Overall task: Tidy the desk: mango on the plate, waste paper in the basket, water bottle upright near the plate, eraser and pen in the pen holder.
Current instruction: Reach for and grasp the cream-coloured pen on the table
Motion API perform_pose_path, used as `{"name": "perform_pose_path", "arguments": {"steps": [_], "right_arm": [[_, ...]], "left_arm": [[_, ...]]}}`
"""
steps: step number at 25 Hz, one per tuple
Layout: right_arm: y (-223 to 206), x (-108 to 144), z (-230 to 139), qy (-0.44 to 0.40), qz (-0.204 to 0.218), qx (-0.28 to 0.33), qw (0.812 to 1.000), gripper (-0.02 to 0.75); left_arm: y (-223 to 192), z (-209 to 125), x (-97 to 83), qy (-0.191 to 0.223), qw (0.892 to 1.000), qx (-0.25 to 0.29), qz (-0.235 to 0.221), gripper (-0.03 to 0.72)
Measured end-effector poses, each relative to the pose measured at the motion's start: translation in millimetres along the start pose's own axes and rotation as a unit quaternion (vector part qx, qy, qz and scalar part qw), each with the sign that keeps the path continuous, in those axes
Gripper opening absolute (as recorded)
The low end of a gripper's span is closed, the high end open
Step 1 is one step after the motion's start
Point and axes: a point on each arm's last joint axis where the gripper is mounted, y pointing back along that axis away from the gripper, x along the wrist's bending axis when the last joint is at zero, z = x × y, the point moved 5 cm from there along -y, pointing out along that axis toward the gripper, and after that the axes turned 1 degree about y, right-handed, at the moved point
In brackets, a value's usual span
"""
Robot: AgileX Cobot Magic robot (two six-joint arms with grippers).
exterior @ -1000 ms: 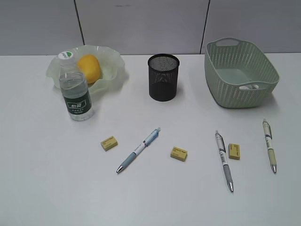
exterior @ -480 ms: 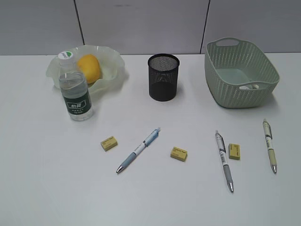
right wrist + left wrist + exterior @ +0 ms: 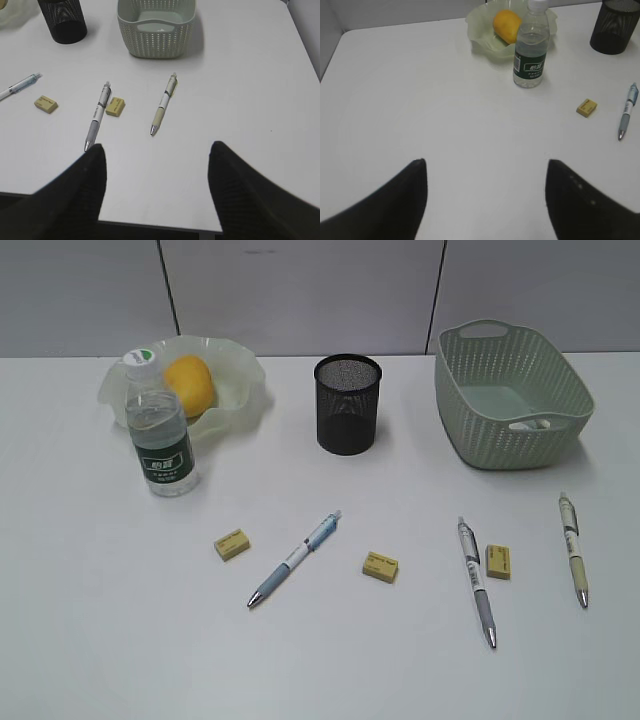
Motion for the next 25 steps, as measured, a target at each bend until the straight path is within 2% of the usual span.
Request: {"name": "perform_pose_path", "arguments": {"steps": [9, 20, 22, 25], "right_arm": [[0.0, 0.0, 0.0, 0.000, 0.000, 0.000, 1.000, 0.510], [-0.3, 0.0, 0.7, -0.001, 0.000, 0.002, 1.000, 0.510], [-2.4, -0.3, 4.7, -0.024, 0.000, 0.012, 1.000, 0.510], [-14.4, -1.1, 11.3, -0.049, 0.001, 0.064, 0.997, 0.510]], "left_arm": [[0.0, 0.2, 0.0, 0.000, 1.000, -0.001, 0.000, 0.577], [0.0, 0.3, -0.3, 0.000, 1.000, -0.001, -0.001, 0.527], [-0.2, 0.1, -0.3, 0.000, 1.000, -0.001, -0.001, 0.518], [-0.2, 0.1, -0.3, 0.000, 1.000, -0.001, -0.001, 0.507]]}}
